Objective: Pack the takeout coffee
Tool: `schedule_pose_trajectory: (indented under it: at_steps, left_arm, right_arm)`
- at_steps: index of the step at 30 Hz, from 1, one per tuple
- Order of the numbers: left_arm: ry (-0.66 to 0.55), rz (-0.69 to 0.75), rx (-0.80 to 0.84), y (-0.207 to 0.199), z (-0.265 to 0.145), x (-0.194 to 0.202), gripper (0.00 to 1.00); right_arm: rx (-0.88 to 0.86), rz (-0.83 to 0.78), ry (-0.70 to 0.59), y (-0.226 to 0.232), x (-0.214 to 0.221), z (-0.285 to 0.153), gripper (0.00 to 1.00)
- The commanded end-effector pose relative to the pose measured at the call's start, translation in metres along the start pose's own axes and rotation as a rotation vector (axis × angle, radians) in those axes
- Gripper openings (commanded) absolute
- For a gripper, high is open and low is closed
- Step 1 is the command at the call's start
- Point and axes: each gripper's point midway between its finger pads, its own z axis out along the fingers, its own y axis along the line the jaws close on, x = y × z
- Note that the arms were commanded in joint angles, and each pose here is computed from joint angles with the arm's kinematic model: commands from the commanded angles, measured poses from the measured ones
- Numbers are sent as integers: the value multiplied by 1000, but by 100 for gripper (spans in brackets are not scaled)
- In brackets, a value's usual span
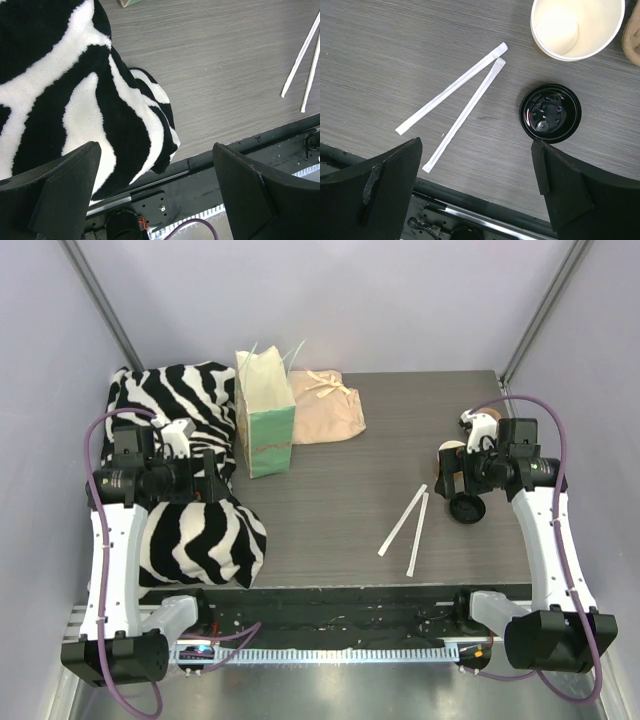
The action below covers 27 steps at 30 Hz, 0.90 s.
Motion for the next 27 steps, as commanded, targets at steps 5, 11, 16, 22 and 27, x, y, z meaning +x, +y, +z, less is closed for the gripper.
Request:
schedule_pose_trajectory:
  at_steps: [5, 11, 16, 22, 27]
  left_arm:
    - [-52, 144, 37, -7, -10, -14, 100]
    - [-45, 208, 188, -29, -7, -13, 100]
    - [-42, 234, 315, -52, 4, -4, 99]
    - [-19, 366, 387, -84, 27, 16, 100]
    - [69, 416, 477, -113, 44, 34, 100]
  right_arm:
    - [-9, -8, 26, -5, -9, 5, 100]
    - [35, -51, 93, -20, -18, 5, 100]
    - [86, -113, 174, -41, -18, 14, 100]
    - [70, -150, 260, -54, -17, 36, 90]
    - [57, -207, 274, -61, -31, 49, 74]
